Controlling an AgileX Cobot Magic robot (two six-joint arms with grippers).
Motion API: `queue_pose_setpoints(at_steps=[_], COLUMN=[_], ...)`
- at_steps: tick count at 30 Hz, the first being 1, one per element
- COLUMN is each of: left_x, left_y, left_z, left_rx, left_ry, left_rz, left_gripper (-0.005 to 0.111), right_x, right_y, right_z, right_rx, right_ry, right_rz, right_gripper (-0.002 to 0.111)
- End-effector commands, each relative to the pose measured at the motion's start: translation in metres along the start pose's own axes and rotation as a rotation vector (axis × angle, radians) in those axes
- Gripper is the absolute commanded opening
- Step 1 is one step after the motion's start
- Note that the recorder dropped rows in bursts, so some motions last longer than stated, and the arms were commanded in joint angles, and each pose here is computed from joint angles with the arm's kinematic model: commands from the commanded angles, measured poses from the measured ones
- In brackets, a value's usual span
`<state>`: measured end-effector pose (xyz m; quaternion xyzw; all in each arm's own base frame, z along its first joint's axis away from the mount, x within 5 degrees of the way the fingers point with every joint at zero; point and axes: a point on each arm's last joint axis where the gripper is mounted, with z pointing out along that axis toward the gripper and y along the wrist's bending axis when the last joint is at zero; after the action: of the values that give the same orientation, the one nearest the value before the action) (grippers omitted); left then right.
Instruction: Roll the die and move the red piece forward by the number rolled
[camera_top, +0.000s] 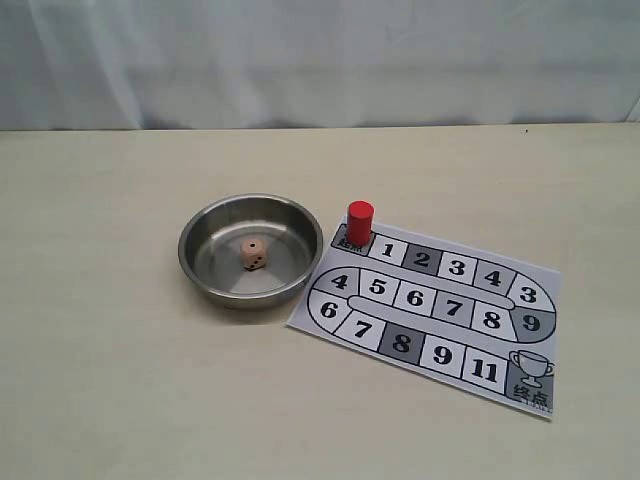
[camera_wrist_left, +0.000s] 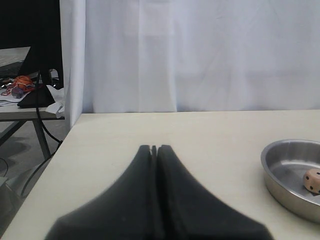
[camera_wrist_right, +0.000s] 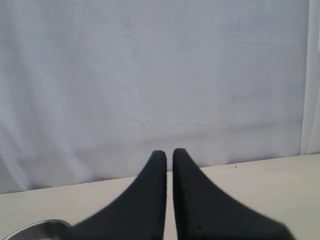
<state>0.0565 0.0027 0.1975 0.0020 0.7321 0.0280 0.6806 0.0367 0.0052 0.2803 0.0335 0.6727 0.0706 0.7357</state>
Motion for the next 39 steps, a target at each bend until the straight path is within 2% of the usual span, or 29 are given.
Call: queue_pose_setpoints(at_steps=[1,9,13,14,16,17,19,23,28,39], left_x=[-0.003,-0.003,-0.003,-0.003,-0.003,-0.003,-0.003,-0.003,-0.003,-0.003], left_y=[0.000,0.000,0.000,0.000,0.000,0.000,0.000,0.000,0.000,0.000], left_z=[0.000,0.000,0.000,0.000,0.000,0.000,0.000,0.000,0.000,0.000], left_rx=[0.001,0.001,0.001,0.001,0.001,0.001,0.001,0.001,0.001,0.001], left_ry=[-0.016,-0.016,-0.016,-0.018,-0.018,-0.018,-0.018,-0.018,-0.018,-0.016], left_rz=[-0.004,-0.004,-0.004,-0.004,-0.004,-0.004,-0.004,-0.004,-0.004,-0.004], left_gripper=[0.000,0.000,0.000,0.000,0.000,0.000,0.000,0.000,0.000,0.000], right_x=[-0.031,-0.068,-0.074,-0.074,-0.072,-0.069,-0.063,-0.051,-0.021,0.001], right_y=[0.008,0.014,0.014,0.014,0.016,0.019,0.025,0.031,0.062,0.113], right_z=[-0.002,0.023,0.049,0.055,0.072,0.084,0.101,0.140,0.179,0.225], right_rx=[-0.023,-0.029,-0.041,-0.047,-0.086,-0.130,-0.222,-0.340,-0.510,-0.636], right_ry=[0.086,0.204,0.300,0.318,0.368,0.414,0.499,0.629,0.764,0.876], right_rz=[-0.005,-0.019,-0.118,-0.126,-0.128,-0.126,-0.147,-0.205,-0.331,-0.364], right_gripper=[0.004,0.004,0.006,0.009,0.023,0.032,0.040,0.040,0.040,0.039])
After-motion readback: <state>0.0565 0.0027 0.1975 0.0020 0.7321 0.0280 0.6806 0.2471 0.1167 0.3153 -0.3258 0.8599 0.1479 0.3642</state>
